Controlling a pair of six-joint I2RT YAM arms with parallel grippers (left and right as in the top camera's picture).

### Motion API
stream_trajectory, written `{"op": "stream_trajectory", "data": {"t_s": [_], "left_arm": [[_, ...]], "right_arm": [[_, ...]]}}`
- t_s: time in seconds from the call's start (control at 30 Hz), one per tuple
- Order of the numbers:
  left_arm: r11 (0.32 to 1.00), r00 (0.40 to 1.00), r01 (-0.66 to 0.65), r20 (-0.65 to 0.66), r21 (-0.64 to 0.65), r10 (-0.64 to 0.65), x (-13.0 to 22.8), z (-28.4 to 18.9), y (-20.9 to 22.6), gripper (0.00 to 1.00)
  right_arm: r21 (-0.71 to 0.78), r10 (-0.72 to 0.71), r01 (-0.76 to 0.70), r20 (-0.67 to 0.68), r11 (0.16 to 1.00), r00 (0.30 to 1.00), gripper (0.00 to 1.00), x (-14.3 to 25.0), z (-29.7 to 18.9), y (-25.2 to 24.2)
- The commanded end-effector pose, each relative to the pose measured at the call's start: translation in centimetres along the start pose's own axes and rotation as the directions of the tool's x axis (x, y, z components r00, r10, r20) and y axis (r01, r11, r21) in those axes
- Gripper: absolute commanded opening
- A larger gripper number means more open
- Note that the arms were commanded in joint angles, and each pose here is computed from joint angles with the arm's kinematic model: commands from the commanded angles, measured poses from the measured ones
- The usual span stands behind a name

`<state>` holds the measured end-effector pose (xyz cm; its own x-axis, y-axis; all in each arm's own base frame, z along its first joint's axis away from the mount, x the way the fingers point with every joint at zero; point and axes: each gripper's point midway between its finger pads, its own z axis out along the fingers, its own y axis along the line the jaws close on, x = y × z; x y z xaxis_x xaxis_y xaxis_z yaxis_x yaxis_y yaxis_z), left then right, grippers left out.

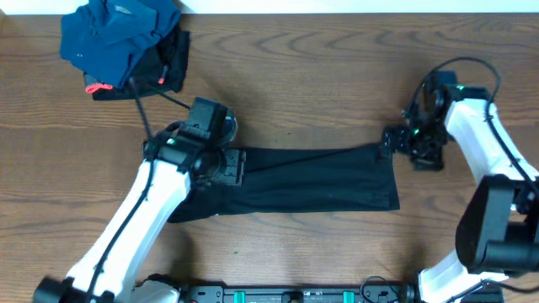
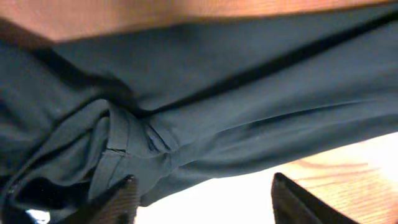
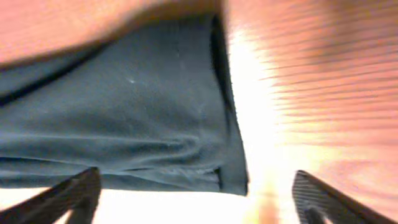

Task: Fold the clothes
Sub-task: 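Release the right gripper and move it to the garment's right end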

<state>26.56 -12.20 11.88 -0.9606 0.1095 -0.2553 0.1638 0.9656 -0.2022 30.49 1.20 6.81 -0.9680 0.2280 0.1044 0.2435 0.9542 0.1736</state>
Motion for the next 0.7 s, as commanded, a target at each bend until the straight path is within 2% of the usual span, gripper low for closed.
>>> {"op": "stream_trajectory", "data": {"t_s": [0.0, 0.13, 0.33, 0.53, 0.67], "left_arm": [[1.0, 0.999, -0.01, 0.051, -0.003, 0.01, -0.9, -1.3, -0.1, 0.75], [1.0, 0.999, -0.008, 0.046, -0.003, 0.009, -0.8, -1.2, -0.1, 0.78], [1.0, 0.999, -0.009, 0.05, -0.002, 0.009, -0.9, -1.2, -0.1, 0.79], [1.0, 0.998, -0.01, 0.054, -0.002, 0.01, -1.0, -1.2, -0.1, 0.84], [1.0, 0.998, -0.01, 0.055, -0.002, 0.01, -1.0, -1.2, -0.1, 0.86]], "right_arm": [[0.079, 0.012, -0.019, 0.096, 0.997, 0.995, 0.99, -1.3, -2.6, -2.4], [0.081, 0.064, -0.071, 0.083, 0.994, 0.994, 0.99, -1.0, -1.9, -4.3], [0.063, 0.053, -0.057, 0.077, 0.996, 0.996, 0.99, -0.4, 1.2, -5.1], [-0.018, -0.058, 0.06, 0.095, 0.998, 0.994, 0.99, -0.6, 2.7, -3.8], [-0.033, -0.07, 0.073, 0.101, 0.997, 0.992, 0.99, -0.5, 3.1, -3.6]]}}
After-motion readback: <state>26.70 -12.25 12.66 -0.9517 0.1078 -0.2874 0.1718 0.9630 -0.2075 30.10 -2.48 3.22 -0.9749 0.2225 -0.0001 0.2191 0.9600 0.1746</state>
